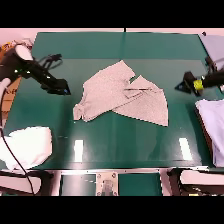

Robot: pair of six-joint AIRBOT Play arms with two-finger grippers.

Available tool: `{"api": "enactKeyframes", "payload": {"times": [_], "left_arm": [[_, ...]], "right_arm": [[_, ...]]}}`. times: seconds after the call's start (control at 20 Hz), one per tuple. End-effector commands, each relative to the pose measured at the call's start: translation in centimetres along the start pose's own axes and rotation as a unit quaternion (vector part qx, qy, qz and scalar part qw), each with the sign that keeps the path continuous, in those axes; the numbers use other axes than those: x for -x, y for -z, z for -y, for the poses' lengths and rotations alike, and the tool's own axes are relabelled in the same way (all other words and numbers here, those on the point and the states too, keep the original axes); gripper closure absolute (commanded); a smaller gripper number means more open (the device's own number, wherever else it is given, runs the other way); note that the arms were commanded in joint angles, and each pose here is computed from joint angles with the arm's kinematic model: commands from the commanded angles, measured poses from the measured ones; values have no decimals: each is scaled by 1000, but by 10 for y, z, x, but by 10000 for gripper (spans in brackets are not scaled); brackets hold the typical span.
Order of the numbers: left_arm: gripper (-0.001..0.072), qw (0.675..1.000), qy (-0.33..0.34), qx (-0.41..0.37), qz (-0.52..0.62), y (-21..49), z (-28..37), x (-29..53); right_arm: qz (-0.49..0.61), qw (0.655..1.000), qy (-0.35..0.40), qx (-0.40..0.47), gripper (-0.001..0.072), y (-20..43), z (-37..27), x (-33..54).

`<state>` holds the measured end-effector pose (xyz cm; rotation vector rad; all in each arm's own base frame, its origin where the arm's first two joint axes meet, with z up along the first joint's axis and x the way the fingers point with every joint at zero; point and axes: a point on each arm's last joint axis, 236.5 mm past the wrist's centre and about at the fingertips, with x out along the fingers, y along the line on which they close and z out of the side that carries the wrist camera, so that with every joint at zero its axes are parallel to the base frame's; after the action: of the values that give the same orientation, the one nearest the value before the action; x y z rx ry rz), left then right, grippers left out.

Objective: Fold the shirts.

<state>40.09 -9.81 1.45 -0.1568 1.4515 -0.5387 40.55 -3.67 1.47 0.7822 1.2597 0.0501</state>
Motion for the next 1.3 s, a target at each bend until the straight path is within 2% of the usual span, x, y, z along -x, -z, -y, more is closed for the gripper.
{"api": "enactKeyframes", "payload": {"times": [0.0, 0.05, 0.1, 0.25, 0.55, 0.6, 0.65, 0.8, 1.0, 1.15, 1.25], "left_arm": [[266, 997, 71, 21, 25, -5, -3, 2], [266, 996, 79, 20, 20, -1, -2, -8], [266, 996, 87, 16, 12, 4, 0, -19], [266, 994, 101, 21, -24, 26, 5, -43], [266, 993, 106, 21, -39, 35, 7, -49], [266, 993, 107, 15, -38, 35, 7, -49], [266, 994, 105, 7, -40, 35, 7, -47], [266, 992, 114, -6, -50, 34, 17, -30], [284, 989, 126, 18, -73, 44, 26, -29], [284, 984, 146, 15, -101, 62, 52, -61], [284, 985, 137, 1, -103, 68, 69, -92]], "right_arm": [[5, 998, 42, -41, 522, 74, 52, -4], [-12, 997, 45, -58, 258, 101, 62, -15], [-29, 996, 48, -74, 148, 125, 73, -27], [-50, 990, 55, -123, 149, 168, 100, -62], [11, 989, -20, -143, 160, 137, 84, -92], [14, 990, -30, -139, 227, 129, 80, -96], [15, 991, -33, -131, 415, 120, 79, -97], [26, 995, -42, -92, 702, 87, 69, -91], [48, 996, -50, -48, 703, 49, 55, -58], [67, 995, -53, -52, 702, 32, 54, -45], [61, 995, -55, -51, 702, 36, 53, -46]]}}
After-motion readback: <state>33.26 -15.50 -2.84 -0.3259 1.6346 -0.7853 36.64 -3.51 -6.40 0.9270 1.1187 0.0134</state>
